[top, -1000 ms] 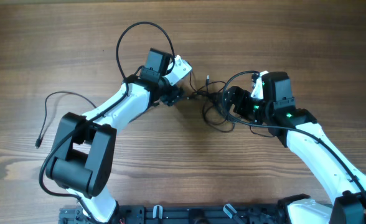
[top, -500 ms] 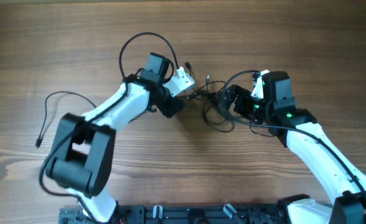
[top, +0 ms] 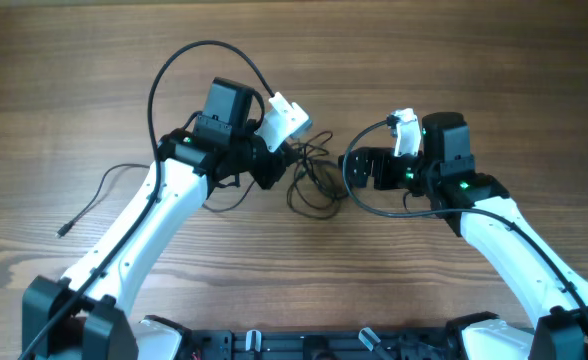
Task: Untangle cables
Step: 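Bring the left gripper back to the pile beside the right gripper, then pull both grippers apart, stretching cables across the table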
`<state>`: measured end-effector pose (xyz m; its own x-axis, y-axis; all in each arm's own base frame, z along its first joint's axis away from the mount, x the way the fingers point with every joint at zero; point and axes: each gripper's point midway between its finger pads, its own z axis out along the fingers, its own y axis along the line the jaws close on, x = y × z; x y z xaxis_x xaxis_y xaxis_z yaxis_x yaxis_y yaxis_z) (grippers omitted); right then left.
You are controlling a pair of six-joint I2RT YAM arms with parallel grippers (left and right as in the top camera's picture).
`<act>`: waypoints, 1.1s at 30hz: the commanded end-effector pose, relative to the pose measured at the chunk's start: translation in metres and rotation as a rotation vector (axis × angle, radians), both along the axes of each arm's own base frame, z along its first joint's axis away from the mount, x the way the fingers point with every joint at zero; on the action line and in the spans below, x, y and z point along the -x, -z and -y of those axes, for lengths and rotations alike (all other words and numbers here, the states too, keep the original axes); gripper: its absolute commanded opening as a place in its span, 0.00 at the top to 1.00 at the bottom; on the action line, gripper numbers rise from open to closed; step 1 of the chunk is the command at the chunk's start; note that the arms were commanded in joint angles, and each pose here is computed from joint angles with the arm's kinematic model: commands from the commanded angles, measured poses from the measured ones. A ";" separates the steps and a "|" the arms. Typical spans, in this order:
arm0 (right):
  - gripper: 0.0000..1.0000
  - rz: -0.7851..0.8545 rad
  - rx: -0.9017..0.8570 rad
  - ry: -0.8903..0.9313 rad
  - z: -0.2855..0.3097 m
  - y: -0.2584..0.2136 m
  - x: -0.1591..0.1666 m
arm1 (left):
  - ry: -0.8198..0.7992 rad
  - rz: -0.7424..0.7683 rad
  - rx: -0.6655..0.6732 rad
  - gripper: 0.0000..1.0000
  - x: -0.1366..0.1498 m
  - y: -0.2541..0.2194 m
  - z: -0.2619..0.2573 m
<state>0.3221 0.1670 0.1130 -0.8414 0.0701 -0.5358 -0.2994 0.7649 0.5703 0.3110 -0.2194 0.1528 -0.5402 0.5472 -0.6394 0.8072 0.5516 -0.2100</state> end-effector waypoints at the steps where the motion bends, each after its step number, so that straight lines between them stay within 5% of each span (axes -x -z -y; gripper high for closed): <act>1: 0.11 0.148 -0.034 -0.185 -0.019 -0.019 0.006 | 0.065 -0.095 0.098 0.96 0.029 -0.015 0.010; 10: 0.34 0.195 -0.026 -0.370 -0.031 0.005 0.014 | 0.080 -0.220 0.251 0.96 0.045 -0.034 0.027; 11: 0.42 0.187 -0.026 -0.370 -0.031 0.010 0.012 | 0.087 -0.223 0.262 0.96 0.046 -0.036 0.028; 14: 0.95 0.093 -0.034 -0.280 -0.029 0.035 -0.001 | 0.145 -0.198 0.345 0.96 0.052 -0.056 0.036; 18: 0.96 -0.095 0.172 0.318 0.060 0.077 -0.048 | 0.177 0.023 0.437 0.96 0.057 -0.119 0.024; 24: 0.96 -0.409 0.128 0.741 0.208 0.106 -0.009 | -0.393 0.513 0.326 0.96 0.023 -0.208 -0.140; 27: 0.96 -0.416 0.062 0.741 0.211 0.103 -0.008 | -0.647 0.484 0.341 0.96 0.012 -0.209 -0.197; 31: 0.96 -0.474 0.037 0.778 0.208 0.106 -0.001 | -1.196 0.228 0.497 0.96 -0.025 -0.174 -0.290; 32: 0.88 -0.461 -0.026 0.705 0.194 0.100 -0.004 | -1.203 0.169 0.527 0.96 -0.032 -0.164 -0.290; 33: 0.68 -0.424 -0.063 0.625 0.184 0.093 -0.008 | -1.161 0.132 0.542 0.96 -0.037 -0.158 -0.283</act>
<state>0.3262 -0.0420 0.0123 -0.7100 0.6782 -0.1897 0.5387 0.6966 0.4739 0.3309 0.0504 0.3331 -0.3911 -0.3467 -0.8525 0.0631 0.9140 -0.4007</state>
